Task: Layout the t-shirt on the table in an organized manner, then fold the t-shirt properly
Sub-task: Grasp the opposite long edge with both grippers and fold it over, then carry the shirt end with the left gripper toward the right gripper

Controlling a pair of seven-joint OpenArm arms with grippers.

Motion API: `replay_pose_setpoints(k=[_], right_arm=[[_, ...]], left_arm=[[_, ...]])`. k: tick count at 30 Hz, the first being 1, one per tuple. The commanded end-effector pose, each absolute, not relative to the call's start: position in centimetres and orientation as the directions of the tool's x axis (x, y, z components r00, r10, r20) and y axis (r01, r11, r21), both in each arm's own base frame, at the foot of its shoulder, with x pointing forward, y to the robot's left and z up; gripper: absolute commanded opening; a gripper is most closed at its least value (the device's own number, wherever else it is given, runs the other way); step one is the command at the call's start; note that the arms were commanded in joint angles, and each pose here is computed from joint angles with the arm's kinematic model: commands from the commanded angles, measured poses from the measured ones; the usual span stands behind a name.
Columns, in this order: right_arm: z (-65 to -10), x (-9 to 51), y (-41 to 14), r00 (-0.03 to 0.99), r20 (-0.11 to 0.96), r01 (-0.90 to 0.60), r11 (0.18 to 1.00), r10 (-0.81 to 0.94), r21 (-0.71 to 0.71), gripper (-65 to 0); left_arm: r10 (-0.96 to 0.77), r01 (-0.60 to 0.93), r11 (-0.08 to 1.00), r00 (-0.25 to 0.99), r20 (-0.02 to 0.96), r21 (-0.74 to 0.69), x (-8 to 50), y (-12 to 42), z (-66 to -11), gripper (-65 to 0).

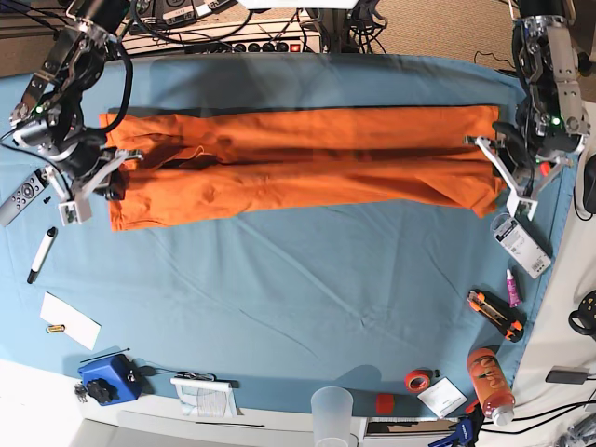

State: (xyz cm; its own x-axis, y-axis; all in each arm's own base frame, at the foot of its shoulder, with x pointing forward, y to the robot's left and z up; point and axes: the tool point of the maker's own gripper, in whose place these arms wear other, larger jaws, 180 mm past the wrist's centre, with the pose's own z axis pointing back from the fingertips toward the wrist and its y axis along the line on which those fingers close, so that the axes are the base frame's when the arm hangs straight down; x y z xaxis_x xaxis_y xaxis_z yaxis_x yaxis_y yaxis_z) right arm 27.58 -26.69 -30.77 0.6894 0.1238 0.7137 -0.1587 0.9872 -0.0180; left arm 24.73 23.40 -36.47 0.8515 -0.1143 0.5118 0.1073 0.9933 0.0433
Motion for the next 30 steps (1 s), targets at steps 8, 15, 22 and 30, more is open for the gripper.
replay_pose_setpoints(k=[8,15,22,30], right_arm=[[-29.5,27.8,-27.5,0.656,0.744,-0.145,0.988,0.128,-0.042,-65.0],[-30.7,26.3,-27.9,0.689,0.716,-0.129,0.991,0.113,-0.032,-65.0],[-31.7,25.0,-28.0,0.714,0.691,-0.128,0.991,0.112,-0.028,-65.0],[-32.2,24.4,-27.9,0.74,0.66,-0.147,0.989,0.131,-0.032,-57.5]], left_arm=[[-0.129,0.112,0.992,0.861,0.491,0.064,23.5,23.9,-36.7,-65.0],[-0.127,0.112,0.992,0.872,0.474,0.06,22.8,23.9,-37.2,-65.0],[-0.128,0.113,0.992,0.875,0.468,0.061,22.6,23.9,-37.3,-65.0],[-0.126,0.113,0.992,0.886,0.447,0.057,22.2,23.9,-37.4,-33.9]])
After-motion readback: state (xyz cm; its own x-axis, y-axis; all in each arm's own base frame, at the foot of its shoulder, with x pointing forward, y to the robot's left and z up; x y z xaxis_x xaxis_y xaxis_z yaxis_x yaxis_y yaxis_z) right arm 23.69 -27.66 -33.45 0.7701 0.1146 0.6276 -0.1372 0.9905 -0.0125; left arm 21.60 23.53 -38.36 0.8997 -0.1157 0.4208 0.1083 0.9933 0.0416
